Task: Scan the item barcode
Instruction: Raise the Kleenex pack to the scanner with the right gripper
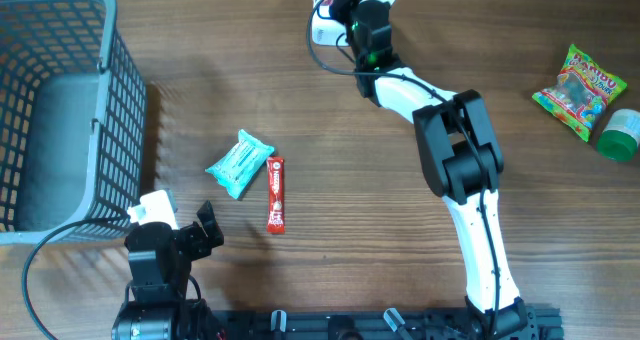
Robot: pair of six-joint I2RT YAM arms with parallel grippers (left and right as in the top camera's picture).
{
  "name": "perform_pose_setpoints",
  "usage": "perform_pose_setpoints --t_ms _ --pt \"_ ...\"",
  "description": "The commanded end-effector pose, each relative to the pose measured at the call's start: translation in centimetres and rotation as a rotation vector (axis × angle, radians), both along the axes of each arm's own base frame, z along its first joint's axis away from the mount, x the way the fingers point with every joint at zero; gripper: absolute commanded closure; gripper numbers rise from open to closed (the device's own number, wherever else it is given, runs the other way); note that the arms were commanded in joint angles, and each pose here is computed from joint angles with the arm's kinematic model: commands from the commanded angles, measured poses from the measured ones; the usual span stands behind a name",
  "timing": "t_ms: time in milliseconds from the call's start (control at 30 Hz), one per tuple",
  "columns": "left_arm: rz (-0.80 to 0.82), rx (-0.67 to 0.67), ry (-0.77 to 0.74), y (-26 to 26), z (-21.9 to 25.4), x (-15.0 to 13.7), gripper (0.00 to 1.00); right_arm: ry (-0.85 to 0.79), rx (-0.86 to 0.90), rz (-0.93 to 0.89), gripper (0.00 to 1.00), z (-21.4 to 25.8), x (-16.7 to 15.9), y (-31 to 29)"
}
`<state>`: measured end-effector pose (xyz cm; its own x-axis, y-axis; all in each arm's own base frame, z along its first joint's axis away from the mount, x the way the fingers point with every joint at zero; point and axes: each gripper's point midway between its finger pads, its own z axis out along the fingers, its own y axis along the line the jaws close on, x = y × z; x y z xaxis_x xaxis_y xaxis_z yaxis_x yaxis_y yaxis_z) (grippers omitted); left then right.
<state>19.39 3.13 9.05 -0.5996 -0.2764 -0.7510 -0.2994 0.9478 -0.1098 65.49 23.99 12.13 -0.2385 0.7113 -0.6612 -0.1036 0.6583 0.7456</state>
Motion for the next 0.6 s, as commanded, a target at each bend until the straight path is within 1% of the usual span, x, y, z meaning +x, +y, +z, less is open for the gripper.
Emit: perform_pose_setpoints --t_ms 0,167,267,367,467,567 --pt "-0.001 0.016 0.001 0.2 0.0 0.0 0.00 -0.058 -0.047 0.126 0.95 0.8 -0.7 2.7" --pt "-0.001 0.016 0.001 0.2 0.0 0.0 0.00 -0.119 -0.057 0.188 0.95 3.7 -0.9 3.6" --pt "-0.001 0.016 0.001 0.2 0.0 0.0 0.00 -0.168 -0.109 0.208 0.95 7.9 -1.5 3.5" --pt "-0.001 0.016 0.001 0.2 0.0 0.0 0.00 -0.169 -0.184 0.183 0.95 12.2 -2.1 2.1" --pt "-0.001 0.016 0.001 0.2 0.0 0.0 0.00 -0.075 -0.266 0.085 0.95 15.6 -3.2 -1.5" --pt "-0.001 0.016 0.001 0.2 0.0 0.0 0.00 0.101 -0.343 -0.074 0.95 17.0 -5.4 -7.3"
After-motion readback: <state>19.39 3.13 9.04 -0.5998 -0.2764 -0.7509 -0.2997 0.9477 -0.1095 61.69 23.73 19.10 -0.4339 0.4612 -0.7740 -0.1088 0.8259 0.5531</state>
